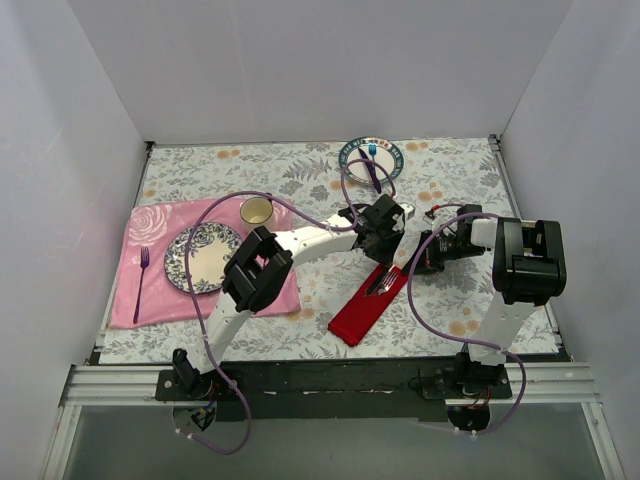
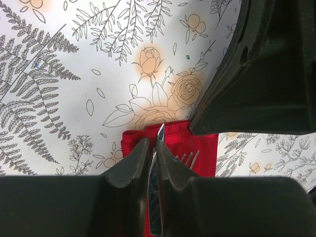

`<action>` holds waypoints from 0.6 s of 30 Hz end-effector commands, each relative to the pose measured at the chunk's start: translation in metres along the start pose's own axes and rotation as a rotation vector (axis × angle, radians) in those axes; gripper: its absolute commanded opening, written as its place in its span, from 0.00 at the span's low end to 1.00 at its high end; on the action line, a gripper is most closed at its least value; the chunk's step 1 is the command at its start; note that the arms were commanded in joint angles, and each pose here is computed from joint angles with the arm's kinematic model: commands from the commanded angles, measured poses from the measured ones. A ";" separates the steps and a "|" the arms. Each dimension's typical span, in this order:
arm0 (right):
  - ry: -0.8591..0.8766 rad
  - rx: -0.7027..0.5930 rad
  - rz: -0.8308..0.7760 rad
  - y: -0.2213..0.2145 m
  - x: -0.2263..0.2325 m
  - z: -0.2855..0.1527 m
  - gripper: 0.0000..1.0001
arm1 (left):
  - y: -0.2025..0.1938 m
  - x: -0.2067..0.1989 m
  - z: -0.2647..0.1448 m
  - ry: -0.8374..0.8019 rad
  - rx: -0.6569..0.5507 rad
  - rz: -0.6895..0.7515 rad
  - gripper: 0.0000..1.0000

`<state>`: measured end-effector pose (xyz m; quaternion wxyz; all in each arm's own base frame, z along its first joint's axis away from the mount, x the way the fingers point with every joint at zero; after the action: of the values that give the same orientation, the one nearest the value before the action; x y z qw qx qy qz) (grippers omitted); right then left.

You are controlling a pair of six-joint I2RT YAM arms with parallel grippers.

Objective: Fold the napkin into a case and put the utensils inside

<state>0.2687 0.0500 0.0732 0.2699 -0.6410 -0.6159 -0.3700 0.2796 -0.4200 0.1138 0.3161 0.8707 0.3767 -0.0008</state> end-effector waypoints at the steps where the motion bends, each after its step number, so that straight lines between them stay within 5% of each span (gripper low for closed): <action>1: -0.001 -0.013 -0.027 0.006 0.002 0.000 0.01 | 0.018 -0.015 -0.041 -0.024 -0.072 0.030 0.12; 18: -0.007 -0.014 -0.025 0.008 0.001 0.000 0.01 | -0.006 -0.014 -0.022 0.034 0.012 0.089 0.19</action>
<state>0.2687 0.0500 0.0732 0.2700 -0.6412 -0.6157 -0.3700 0.2682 -0.4209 0.1089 0.3029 0.8835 0.3572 0.0063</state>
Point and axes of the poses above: each gripper's point midway between its finger pads, its own z axis out along the fingers, its own x axis along the line the jaws close on, y = z × x, the point moved 9 cm from there along -z, back along the fingers, and after that the axes turned 6 degrees about z, right-handed, at the moved point
